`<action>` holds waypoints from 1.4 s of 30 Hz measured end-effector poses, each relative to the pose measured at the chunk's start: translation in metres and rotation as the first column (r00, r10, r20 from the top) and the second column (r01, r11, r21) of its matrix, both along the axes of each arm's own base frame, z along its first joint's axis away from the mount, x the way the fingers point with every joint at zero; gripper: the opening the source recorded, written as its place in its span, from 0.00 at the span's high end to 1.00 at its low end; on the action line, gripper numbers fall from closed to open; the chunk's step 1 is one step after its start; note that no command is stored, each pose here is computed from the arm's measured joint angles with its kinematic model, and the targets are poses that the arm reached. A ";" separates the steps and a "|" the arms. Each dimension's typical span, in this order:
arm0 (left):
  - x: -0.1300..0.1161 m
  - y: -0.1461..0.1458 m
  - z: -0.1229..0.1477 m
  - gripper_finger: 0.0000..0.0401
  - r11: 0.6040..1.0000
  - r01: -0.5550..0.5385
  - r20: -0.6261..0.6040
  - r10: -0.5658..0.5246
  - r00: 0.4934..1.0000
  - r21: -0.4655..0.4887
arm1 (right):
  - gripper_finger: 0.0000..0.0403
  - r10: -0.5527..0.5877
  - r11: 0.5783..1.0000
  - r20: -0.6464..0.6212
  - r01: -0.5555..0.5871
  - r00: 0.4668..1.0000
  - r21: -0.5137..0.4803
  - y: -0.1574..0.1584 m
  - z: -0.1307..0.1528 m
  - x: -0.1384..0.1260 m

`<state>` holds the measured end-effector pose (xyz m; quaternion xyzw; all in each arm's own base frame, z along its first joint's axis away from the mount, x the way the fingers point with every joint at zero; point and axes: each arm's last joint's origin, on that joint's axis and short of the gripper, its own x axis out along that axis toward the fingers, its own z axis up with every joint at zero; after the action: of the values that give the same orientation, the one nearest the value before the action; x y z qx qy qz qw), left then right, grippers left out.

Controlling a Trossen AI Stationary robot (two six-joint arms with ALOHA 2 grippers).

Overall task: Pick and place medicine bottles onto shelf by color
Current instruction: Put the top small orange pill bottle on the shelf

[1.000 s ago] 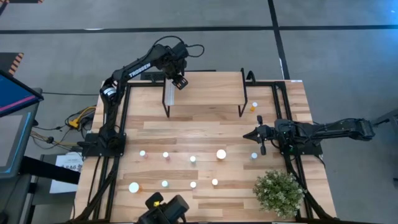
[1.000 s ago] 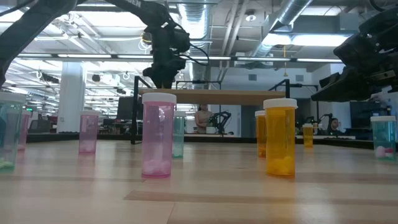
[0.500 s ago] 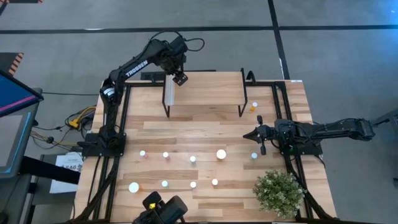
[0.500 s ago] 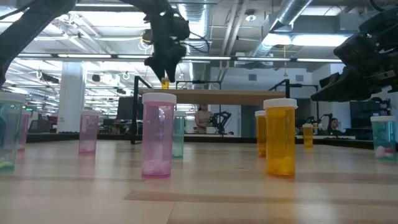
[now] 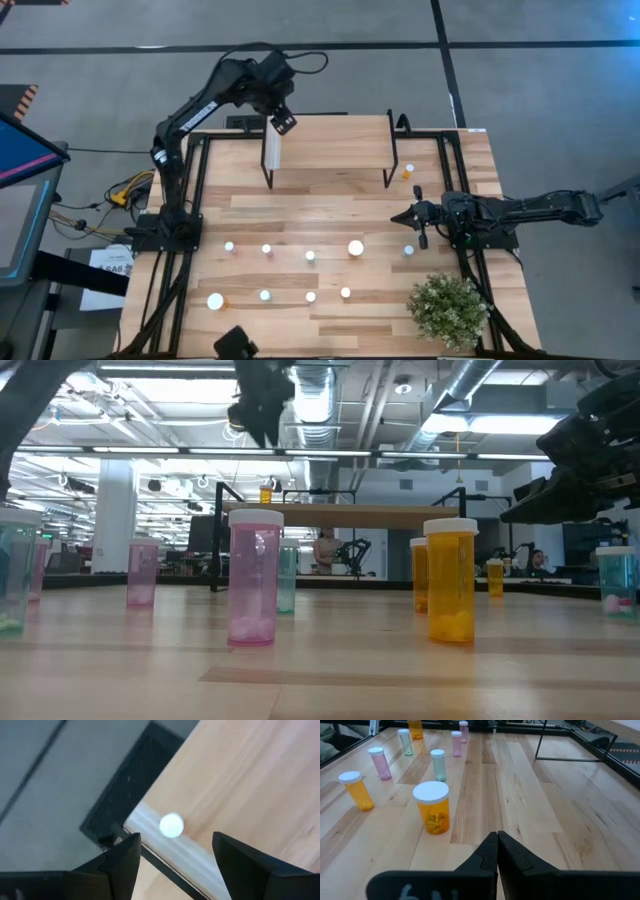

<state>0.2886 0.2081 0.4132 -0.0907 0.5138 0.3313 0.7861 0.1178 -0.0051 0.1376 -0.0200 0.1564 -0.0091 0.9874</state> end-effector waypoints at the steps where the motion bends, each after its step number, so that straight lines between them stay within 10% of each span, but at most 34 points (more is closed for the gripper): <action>1: -0.001 -0.006 0.007 0.43 1.000 0.006 0.025 -0.007 1.000 0.018 | 0.92 0.000 1.000 0.000 0.000 1.000 0.000 0.000 0.000 0.000; 18: -0.044 -0.158 0.040 0.47 0.954 0.205 0.284 -0.263 0.922 0.218 | 0.92 0.000 1.000 0.000 0.000 1.000 0.000 0.000 0.000 0.000; 29: -0.105 -0.220 -0.043 0.47 0.922 0.316 0.629 -0.385 0.675 0.225 | 0.92 0.000 1.000 0.002 0.000 1.000 0.000 0.000 0.000 0.000; 42: -0.115 -0.253 -0.168 0.47 0.893 0.383 0.835 -0.388 0.390 0.236 | 0.92 0.000 1.000 0.002 0.000 1.000 0.000 0.000 0.000 0.000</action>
<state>0.1733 -0.0452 0.2455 -0.1210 0.0545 0.0502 0.9899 0.1178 -0.0051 0.1377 -0.0201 0.1556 -0.0090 0.9876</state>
